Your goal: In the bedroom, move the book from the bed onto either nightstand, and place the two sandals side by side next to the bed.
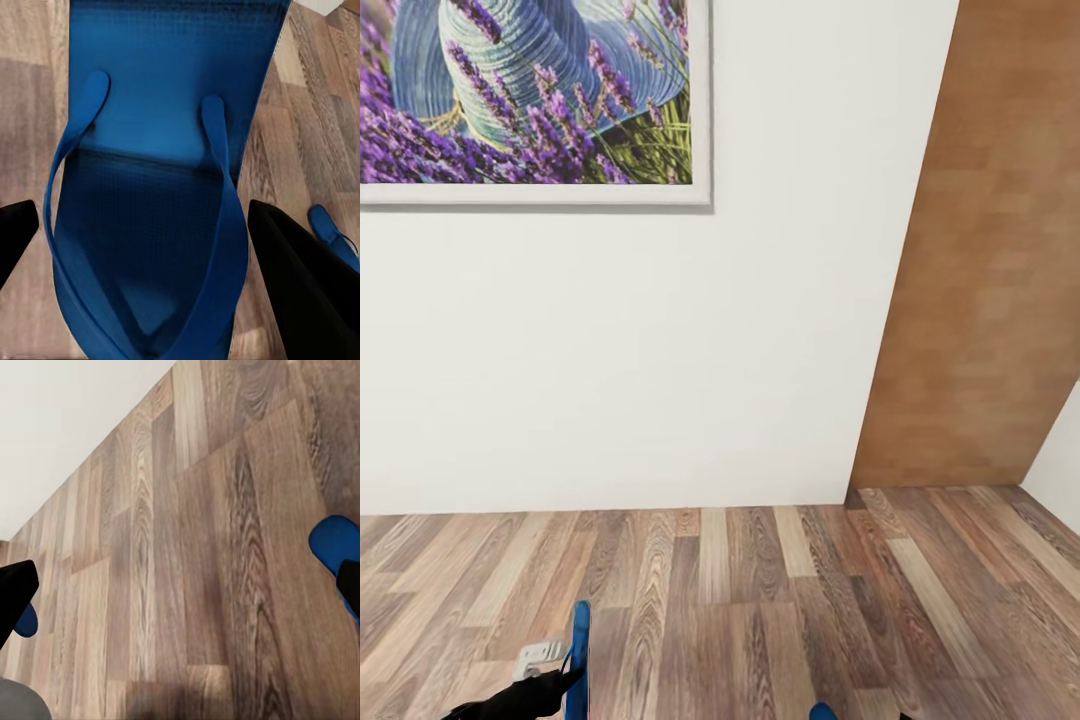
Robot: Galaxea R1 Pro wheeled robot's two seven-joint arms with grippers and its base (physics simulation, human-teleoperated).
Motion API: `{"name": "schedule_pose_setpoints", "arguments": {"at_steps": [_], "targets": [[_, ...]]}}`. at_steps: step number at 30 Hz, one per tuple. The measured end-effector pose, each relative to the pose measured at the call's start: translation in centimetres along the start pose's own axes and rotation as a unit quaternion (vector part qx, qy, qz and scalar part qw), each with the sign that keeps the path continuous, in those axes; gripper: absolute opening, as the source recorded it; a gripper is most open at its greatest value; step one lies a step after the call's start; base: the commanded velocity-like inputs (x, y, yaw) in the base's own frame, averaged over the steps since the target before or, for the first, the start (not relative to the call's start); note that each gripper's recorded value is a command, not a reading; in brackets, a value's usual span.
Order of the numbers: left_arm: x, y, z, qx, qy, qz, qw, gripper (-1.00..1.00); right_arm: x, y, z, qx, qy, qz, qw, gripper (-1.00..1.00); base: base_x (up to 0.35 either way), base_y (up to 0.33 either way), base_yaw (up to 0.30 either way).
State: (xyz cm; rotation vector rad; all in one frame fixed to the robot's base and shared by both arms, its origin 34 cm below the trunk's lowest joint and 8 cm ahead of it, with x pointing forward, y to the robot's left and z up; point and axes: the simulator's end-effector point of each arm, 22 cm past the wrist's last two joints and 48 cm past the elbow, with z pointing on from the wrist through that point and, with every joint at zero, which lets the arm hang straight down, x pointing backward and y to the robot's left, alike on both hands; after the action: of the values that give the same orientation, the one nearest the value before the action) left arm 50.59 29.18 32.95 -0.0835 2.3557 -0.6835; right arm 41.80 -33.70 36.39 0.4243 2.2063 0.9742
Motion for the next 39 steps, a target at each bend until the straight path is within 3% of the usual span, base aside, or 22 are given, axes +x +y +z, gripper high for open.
{"name": "schedule_pose_setpoints", "arguments": {"at_steps": [13, 39], "targets": [[-0.01, 0.0, 0.0, 0.0, 0.0, 0.0, 1.0, -1.0, 0.0, -0.02, 0.0, 0.0, 0.0, 0.0, 1.0, 1.0, 0.0, 0.088, 0.057], [0.04, 0.0, 0.01, 0.0, 0.001, 0.0, 1.0, -1.0, 0.0, -0.02, 0.01, 0.0, 0.0, 0.0, 1.0, 1.0, -0.012, 0.0, 0.267]]}}
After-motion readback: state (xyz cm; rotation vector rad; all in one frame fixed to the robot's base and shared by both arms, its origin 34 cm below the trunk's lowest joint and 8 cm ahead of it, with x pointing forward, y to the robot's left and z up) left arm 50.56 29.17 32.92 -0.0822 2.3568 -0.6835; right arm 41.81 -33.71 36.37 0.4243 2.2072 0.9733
